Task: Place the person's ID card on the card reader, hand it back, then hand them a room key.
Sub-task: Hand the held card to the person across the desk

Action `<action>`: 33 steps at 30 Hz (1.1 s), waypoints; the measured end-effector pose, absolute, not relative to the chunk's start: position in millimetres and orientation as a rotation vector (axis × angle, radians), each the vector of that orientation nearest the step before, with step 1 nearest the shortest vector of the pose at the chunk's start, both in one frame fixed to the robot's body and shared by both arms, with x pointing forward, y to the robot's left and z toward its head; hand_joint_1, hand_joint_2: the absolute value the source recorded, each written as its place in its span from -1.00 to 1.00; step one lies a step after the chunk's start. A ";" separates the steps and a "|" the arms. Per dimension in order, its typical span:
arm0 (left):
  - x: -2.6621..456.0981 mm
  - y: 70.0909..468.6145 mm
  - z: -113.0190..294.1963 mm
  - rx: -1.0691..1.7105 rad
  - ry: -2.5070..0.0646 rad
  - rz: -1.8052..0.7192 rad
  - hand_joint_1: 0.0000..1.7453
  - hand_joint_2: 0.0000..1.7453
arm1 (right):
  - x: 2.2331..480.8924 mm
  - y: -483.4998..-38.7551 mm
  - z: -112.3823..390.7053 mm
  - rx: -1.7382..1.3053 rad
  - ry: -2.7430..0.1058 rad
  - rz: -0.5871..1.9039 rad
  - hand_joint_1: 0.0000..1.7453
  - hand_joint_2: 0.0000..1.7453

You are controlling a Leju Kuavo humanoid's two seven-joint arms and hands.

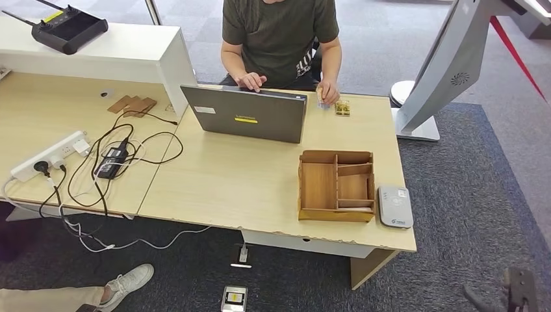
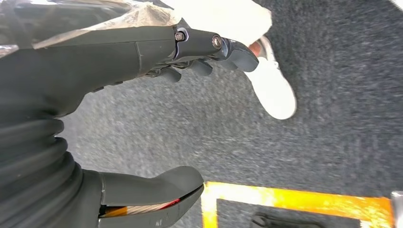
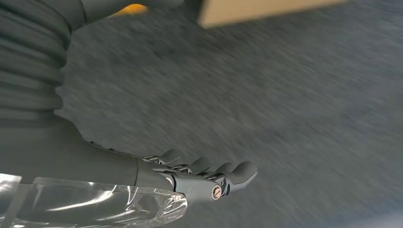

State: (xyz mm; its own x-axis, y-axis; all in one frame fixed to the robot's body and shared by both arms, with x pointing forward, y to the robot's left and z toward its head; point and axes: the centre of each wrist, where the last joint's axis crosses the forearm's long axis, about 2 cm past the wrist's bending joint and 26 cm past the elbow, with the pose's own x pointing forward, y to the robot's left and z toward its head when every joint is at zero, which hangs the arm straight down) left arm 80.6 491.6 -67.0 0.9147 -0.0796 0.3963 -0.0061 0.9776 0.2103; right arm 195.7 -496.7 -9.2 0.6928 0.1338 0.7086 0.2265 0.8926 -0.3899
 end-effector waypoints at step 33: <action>128.2 491.1 -55.2 0.225 -0.359 -0.202 1.00 1.00 | 86.4 -382.4 -96.9 -0.066 -0.230 0.040 1.00 1.00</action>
